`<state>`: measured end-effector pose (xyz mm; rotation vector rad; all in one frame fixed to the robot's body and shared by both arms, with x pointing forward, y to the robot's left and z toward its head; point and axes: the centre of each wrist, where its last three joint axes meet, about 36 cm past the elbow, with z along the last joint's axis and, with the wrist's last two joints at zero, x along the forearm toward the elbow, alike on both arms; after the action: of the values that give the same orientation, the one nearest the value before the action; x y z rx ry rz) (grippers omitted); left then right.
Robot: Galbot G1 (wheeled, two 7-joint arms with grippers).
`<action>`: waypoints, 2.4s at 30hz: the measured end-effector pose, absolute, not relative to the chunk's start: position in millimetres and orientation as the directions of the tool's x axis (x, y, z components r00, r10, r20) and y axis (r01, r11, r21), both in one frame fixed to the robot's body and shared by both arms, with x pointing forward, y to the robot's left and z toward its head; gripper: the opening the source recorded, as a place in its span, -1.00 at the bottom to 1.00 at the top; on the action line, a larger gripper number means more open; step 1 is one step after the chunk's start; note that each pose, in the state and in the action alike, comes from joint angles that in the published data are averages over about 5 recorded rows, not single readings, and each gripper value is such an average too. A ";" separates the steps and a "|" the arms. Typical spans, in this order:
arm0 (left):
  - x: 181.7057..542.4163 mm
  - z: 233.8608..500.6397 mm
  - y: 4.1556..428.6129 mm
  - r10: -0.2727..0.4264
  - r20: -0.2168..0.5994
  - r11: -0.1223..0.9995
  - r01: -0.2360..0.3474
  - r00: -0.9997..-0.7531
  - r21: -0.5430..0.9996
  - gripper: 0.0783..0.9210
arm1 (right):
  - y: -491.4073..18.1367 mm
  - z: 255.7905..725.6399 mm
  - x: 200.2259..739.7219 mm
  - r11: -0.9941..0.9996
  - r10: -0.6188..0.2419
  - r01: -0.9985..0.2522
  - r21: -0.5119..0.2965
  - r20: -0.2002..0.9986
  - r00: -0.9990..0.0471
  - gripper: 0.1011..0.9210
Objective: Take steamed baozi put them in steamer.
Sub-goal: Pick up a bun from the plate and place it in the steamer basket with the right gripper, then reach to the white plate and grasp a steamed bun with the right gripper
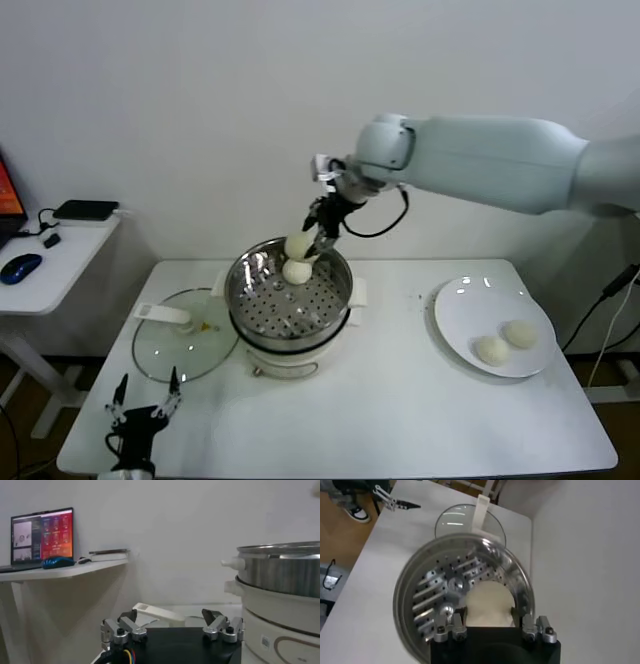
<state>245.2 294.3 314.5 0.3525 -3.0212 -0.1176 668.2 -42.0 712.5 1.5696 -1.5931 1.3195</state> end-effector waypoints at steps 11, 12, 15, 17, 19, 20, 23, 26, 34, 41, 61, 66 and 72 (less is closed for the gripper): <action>245.7 314.7 297.5 -0.229 0.090 0.971 -0.222 -0.969 0.088 0.77 | 31.5 674.2 661.7 -0.192 -0.352 -0.952 -0.239 0.922 -0.160 0.24; 245.7 314.8 297.6 -0.229 0.090 0.971 -0.222 -0.969 0.088 0.77 | 34.8 670.4 661.5 -0.191 -0.344 -0.952 -0.239 0.925 -0.163 0.24; 245.4 315.3 297.7 -0.230 0.089 0.971 -0.222 -0.969 0.086 0.77 | 41.3 658.3 661.1 -0.190 -0.318 -0.952 -0.240 0.932 -0.172 0.24; 245.2 315.7 297.7 -0.230 0.089 0.971 -0.222 -0.969 0.085 0.77 | 44.4 650.7 660.3 -0.189 -0.302 -0.952 -0.241 0.937 -0.177 0.24; 245.2 316.1 297.8 -0.230 0.088 0.971 -0.223 -0.969 0.085 0.77 | 47.3 643.9 659.4 -0.188 -0.290 -0.952 -0.241 0.940 -0.180 0.24; 245.2 316.2 297.8 -0.230 0.088 0.971 -0.223 -0.969 0.084 0.77 | 48.9 640.9 659.0 -0.188 -0.285 -0.952 -0.241 0.941 -0.182 0.24; 245.3 316.3 298.1 -0.231 0.086 0.971 -0.224 -0.969 0.084 0.77 | 54.6 633.2 658.2 -0.188 -0.276 -0.951 -0.246 0.942 -0.190 0.24; 245.2 316.3 298.2 -0.231 0.083 0.971 -0.224 -0.969 0.085 0.77 | 60.9 626.9 658.0 -0.188 -0.273 -0.948 -0.256 0.941 -0.200 0.24; 244.1 316.9 299.4 -0.235 0.079 0.970 -0.228 -0.969 0.086 0.77 | 66.2 614.3 659.9 -0.180 -0.262 -0.944 -0.276 0.939 -0.224 0.24; 244.1 317.5 298.4 -0.235 0.076 0.970 -0.229 -0.969 0.085 0.77 | 63.9 608.7 661.3 -0.161 -0.273 -0.944 -0.289 0.932 -0.239 0.55; 240.0 320.8 297.9 -0.242 0.074 0.968 -0.235 -0.967 0.092 0.77 | -95.1 682.0 692.8 -0.150 -0.235 -0.953 -0.263 0.946 -0.224 0.76; 239.9 319.7 298.0 -0.243 0.077 0.967 -0.235 -0.967 0.093 0.77 | -182.1 684.5 692.2 -0.124 -0.191 -0.966 -0.229 0.960 -0.203 0.76; 239.6 316.8 298.1 -0.244 0.084 0.967 -0.236 -0.966 0.100 0.77 | -283.2 667.1 676.9 -0.073 -0.145 -0.979 -0.193 0.973 -0.181 0.76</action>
<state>239.6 298.1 316.8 0.3692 -3.0202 -0.1362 676.9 -283.2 667.1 1.2825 -1.4113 1.3459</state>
